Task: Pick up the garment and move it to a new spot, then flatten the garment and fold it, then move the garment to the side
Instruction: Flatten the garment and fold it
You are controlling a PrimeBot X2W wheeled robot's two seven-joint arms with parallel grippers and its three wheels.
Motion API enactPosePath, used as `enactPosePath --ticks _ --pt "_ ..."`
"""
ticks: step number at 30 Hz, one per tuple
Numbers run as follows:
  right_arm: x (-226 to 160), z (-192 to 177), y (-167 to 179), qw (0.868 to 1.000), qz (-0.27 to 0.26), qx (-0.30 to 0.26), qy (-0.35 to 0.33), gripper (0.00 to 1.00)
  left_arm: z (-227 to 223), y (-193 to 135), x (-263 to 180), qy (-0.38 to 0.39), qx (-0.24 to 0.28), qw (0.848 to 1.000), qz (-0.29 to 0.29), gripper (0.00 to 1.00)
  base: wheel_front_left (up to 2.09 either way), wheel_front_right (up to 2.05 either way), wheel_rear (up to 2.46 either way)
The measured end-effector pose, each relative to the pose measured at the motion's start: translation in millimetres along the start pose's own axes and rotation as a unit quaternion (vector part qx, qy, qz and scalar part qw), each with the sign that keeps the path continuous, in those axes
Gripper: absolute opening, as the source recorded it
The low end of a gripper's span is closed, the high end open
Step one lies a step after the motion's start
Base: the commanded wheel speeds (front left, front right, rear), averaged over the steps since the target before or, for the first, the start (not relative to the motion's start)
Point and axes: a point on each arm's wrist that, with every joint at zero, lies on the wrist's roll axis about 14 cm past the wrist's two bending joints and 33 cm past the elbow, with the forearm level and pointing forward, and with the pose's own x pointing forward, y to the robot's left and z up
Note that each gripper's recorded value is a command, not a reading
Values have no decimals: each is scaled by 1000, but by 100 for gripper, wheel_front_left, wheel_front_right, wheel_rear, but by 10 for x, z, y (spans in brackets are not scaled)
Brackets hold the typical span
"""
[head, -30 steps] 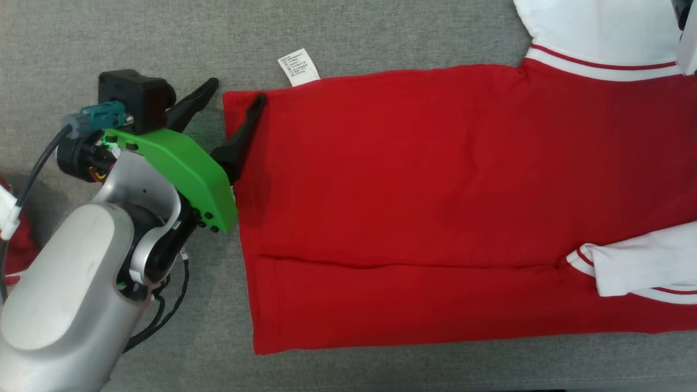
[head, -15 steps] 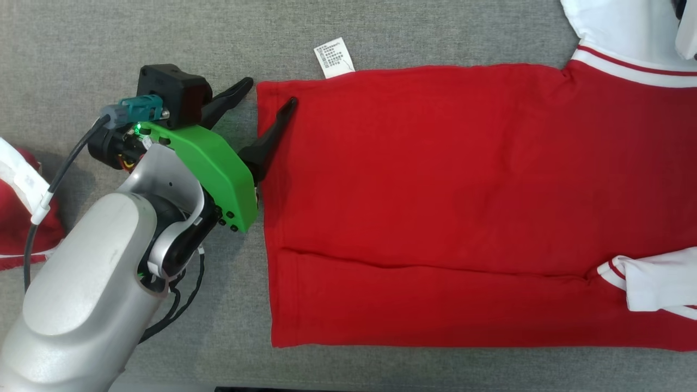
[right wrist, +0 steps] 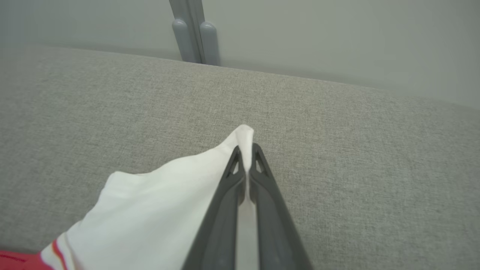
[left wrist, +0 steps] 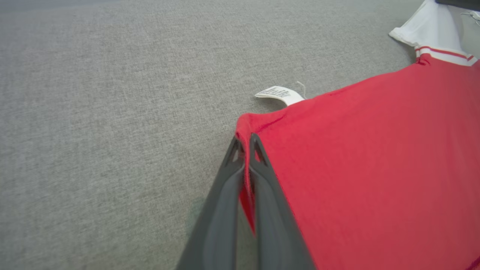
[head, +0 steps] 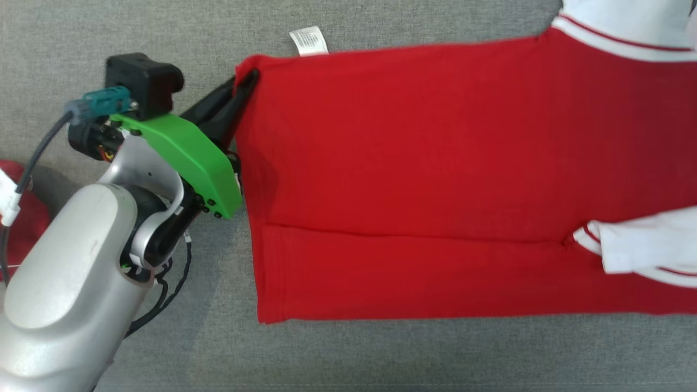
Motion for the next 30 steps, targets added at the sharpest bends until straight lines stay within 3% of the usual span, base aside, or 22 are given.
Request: enactPosePath --ticks 6,12,21,30 --pt "-219 197 -100 999 -8 30 -37 0 249 -67 -88 -37 0 999 -2 0 0 0 0" --pt "-676 52 -86 997 6 55 -59 0 233 -234 -293 -59 -15 998 -10 0 0 0 0" --pt "-1598 -507 -28 993 4 103 -49 0 32 -490 -686 -62 -28 998 -16 0 0 0 0" --pt "-2037 -801 85 987 -15 155 -43 0 -158 -718 -879 -45 -39 998 -32 0 0 0 0"
